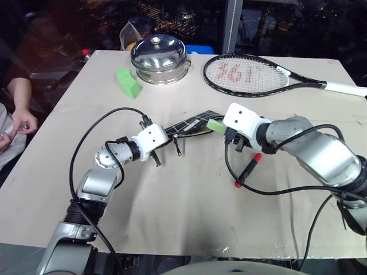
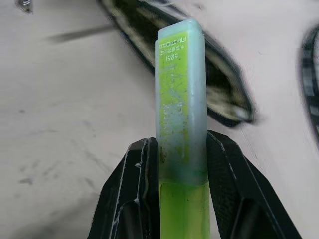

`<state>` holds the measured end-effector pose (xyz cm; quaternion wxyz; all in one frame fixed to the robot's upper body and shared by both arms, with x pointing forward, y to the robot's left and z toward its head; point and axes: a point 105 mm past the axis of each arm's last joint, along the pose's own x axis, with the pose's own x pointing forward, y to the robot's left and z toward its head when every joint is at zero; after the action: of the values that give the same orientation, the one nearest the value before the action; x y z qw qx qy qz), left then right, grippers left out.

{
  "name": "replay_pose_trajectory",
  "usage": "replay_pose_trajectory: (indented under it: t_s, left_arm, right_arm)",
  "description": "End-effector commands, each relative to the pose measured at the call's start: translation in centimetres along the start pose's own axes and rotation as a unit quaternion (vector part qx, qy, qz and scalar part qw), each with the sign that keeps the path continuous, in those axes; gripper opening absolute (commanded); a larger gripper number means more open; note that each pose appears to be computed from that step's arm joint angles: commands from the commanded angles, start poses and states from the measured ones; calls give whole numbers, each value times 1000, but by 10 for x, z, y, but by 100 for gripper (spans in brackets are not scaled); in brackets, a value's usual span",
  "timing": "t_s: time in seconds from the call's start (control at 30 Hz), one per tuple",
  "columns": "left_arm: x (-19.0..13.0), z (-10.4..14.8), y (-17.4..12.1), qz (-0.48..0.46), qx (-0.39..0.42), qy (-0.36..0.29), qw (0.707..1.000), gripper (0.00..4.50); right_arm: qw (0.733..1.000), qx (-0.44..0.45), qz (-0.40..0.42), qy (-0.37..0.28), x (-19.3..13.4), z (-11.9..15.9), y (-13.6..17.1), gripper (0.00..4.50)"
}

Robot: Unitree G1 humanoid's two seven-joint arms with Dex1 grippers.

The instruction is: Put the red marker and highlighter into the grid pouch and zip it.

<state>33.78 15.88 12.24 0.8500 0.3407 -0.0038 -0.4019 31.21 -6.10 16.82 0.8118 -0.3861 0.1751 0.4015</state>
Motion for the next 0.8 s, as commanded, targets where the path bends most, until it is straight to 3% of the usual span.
replay_pose_trajectory:
  t_s: [0.03,0.3,0.43,0.47,0.6,0.67,0.8]
  left_arm:
    - [4,23,-2,-9,28,-42,999,0]
    - [10,34,-22,-45,70,-61,995,0]
    - [20,44,-27,-37,52,-82,995,0]
    - [21,45,-27,-34,36,-83,995,0]
    - [20,40,-23,-12,-12,-68,998,0]
    - [19,34,-18,2,-21,-52,998,0]
    - [17,27,-9,22,-40,-32,998,0]
  right_arm:
    - [998,-60,-9,8,2,5,-7,73]
    - [978,-206,17,-32,28,27,-3,73]
    - [955,-285,62,-54,47,35,10,73]
    - [953,-291,64,-56,48,34,7,176]
    - [976,-197,38,-87,23,32,-22,336]
    - [986,-115,64,-97,0,26,-26,421]
    - [974,19,145,-170,-58,23,-8,421]
